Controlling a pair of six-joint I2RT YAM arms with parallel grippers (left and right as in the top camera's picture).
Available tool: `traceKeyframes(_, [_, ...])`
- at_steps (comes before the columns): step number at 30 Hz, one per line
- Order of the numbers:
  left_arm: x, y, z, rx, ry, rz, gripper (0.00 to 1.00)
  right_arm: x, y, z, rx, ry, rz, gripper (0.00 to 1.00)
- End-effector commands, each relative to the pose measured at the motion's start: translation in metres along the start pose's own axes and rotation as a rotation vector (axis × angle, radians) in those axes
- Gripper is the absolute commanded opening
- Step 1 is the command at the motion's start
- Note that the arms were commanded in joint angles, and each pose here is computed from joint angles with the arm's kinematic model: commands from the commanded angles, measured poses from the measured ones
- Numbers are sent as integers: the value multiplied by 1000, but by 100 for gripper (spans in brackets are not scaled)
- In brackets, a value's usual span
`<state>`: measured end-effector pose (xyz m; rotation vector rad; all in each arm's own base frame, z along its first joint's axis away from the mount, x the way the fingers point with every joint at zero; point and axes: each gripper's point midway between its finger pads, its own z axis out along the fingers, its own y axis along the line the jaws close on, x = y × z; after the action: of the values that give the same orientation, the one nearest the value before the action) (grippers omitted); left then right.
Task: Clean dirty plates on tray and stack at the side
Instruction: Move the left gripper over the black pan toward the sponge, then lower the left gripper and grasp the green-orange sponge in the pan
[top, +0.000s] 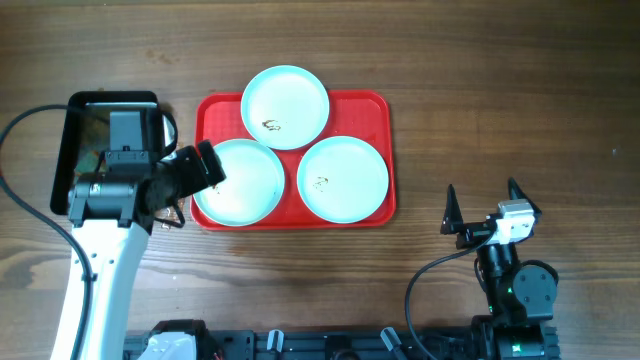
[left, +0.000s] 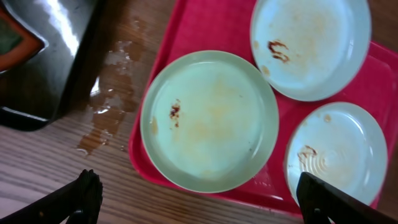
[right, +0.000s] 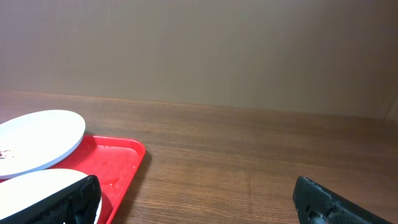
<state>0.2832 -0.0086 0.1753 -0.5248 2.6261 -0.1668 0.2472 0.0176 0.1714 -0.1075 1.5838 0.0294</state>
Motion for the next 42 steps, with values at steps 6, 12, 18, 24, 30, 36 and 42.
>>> traceKeyframes(6, [-18,56,2,-159,-34,-244,98,0,-2,0,8,1,12,100])
traceKeyframes(12, [-9,97,31,-277,71,-502,95,0,-2,0,8,1,12,100])
traceKeyframes(18, [-1,140,55,-401,122,-787,88,0,-2,0,8,1,12,100])
traceKeyframes(24, [-13,184,66,-480,44,-904,76,0,-2,0,8,1,12,100])
traceKeyframes(30, [-33,205,65,-485,-55,-935,79,0,-2,0,8,1,12,100])
traceKeyframes(36, [-55,206,72,-463,-42,-871,79,0,-2,0,8,1,12,100])
traceKeyframes(42, [-74,210,83,-481,9,-865,63,0,-2,0,8,1,12,100])
